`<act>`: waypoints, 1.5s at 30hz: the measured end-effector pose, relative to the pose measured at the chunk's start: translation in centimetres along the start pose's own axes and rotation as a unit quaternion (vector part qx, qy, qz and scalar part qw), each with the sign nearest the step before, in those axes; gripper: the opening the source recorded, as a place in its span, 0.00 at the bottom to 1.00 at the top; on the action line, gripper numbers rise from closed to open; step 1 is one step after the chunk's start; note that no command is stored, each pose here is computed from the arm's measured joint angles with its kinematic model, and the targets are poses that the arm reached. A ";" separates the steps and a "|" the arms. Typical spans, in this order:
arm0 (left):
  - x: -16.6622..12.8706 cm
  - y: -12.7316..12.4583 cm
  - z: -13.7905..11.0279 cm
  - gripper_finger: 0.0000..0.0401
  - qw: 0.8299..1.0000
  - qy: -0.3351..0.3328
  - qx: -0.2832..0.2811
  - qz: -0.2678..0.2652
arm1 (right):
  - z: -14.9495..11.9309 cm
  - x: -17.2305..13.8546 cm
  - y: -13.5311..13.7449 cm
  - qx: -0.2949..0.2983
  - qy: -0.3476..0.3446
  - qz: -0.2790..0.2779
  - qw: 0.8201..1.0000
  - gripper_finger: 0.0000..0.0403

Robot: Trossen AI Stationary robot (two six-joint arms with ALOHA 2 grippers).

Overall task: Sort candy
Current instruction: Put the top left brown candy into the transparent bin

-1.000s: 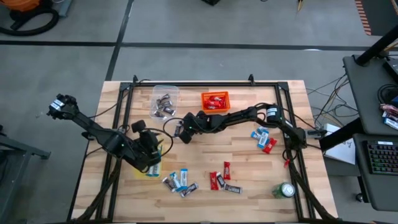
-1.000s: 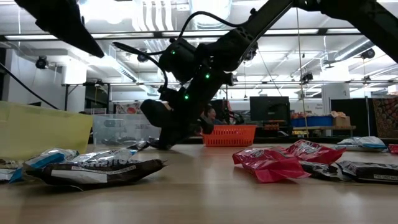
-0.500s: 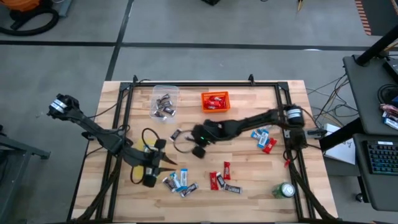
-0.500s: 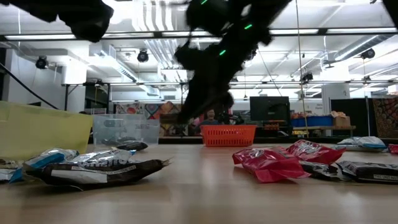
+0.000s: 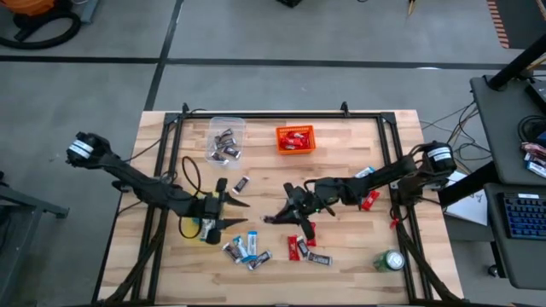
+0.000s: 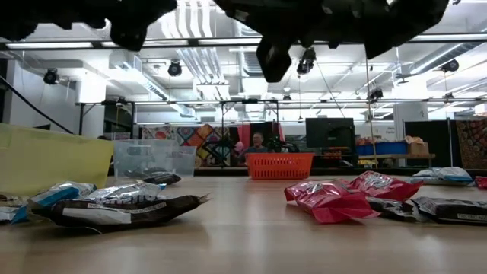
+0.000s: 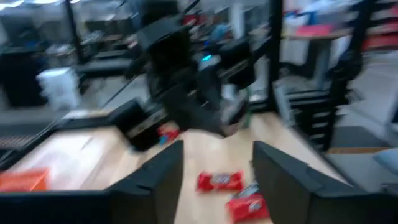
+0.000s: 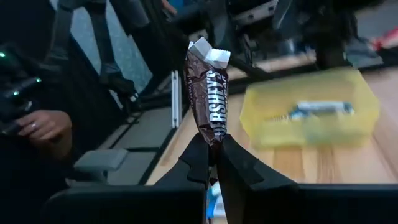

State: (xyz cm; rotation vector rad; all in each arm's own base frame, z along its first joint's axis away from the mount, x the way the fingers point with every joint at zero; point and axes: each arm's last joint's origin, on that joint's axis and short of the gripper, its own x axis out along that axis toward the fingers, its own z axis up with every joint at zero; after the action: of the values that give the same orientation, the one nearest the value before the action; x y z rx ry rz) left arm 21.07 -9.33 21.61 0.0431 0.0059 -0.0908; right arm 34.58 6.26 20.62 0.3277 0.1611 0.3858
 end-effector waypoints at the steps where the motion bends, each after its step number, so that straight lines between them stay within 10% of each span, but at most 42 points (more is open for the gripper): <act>1: 0.2 0.0 0.0 0.48 1.000 -0.007 0.005 -0.014 | 0.0 0.0 0.0 -0.005 -0.005 0.002 1.000 0.02; 22: 6.8 -0.2 -0.4 0.56 0.994 -0.053 0.033 -0.089 | 0.7 0.4 0.3 -0.030 -0.004 0.016 0.999 0.02; 35: 6.9 1.1 -0.5 0.05 0.997 -0.049 0.004 -0.055 | 0.6 0.5 0.5 -0.029 -0.003 0.013 0.999 0.02; 45: 6.3 2.0 0.4 0.03 0.999 -0.040 -0.013 0.019 | 1.3 0.0 0.3 0.004 -0.024 -0.044 0.999 0.24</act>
State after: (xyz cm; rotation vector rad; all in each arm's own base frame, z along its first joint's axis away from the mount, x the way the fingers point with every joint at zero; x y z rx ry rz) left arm 27.56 -7.92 22.01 0.0138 -0.0733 -0.0546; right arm 34.80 6.13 21.95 0.3365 0.1301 0.2893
